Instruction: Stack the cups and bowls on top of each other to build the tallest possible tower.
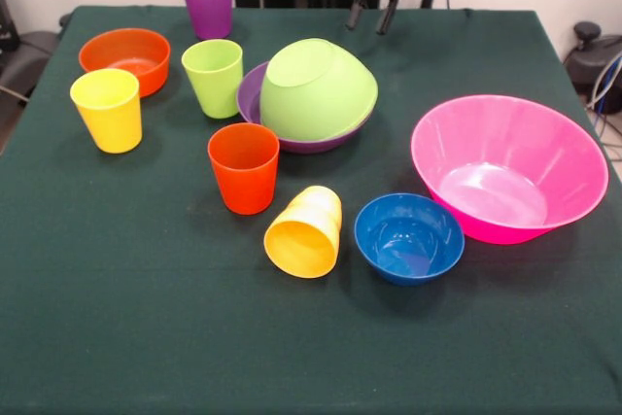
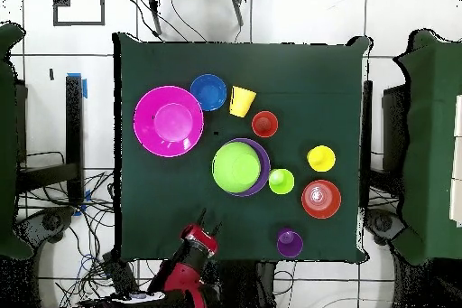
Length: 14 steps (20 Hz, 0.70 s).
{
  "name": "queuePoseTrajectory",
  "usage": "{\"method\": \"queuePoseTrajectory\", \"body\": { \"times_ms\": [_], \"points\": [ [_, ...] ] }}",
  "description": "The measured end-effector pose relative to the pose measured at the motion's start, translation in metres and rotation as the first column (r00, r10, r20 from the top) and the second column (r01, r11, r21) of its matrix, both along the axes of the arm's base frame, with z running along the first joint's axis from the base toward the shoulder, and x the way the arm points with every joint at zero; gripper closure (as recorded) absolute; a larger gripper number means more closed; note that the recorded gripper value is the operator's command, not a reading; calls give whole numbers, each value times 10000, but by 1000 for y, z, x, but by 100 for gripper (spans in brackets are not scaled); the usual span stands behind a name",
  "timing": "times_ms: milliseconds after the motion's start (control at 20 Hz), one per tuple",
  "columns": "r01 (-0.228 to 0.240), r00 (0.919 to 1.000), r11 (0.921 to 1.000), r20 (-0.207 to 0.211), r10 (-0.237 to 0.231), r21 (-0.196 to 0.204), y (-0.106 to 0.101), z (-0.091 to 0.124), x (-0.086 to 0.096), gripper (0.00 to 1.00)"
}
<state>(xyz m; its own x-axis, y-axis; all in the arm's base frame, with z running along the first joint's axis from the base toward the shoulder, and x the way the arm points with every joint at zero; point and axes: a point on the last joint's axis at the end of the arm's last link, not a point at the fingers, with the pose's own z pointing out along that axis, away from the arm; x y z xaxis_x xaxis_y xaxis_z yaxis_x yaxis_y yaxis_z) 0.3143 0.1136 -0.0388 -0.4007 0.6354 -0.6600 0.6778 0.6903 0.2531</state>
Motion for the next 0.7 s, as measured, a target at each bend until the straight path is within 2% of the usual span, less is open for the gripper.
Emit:
{"method": "queuePoseTrajectory", "body": {
  "times_ms": [50,200,250,300,450,500,600,700],
  "points": [
    [-189,9962,9993,-848,215,316,-2,3,-9,0],
    [-234,9840,9984,-1753,321,515,-8,7,-20,0],
    [-188,9718,9983,-2336,311,548,-13,9,-27,0],
    [-134,9650,9985,-2610,270,538,-17,10,-29,0],
    [59,9432,9992,-3322,78,404,-26,9,-35,0],
    [99,9384,9993,-3455,35,370,-28,8,-34,0],
    [210,9316,9993,-3635,-85,305,-32,5,-30,0],
    [283,9317,9992,-3630,-158,293,-35,2,-21,0]
  ]
}}
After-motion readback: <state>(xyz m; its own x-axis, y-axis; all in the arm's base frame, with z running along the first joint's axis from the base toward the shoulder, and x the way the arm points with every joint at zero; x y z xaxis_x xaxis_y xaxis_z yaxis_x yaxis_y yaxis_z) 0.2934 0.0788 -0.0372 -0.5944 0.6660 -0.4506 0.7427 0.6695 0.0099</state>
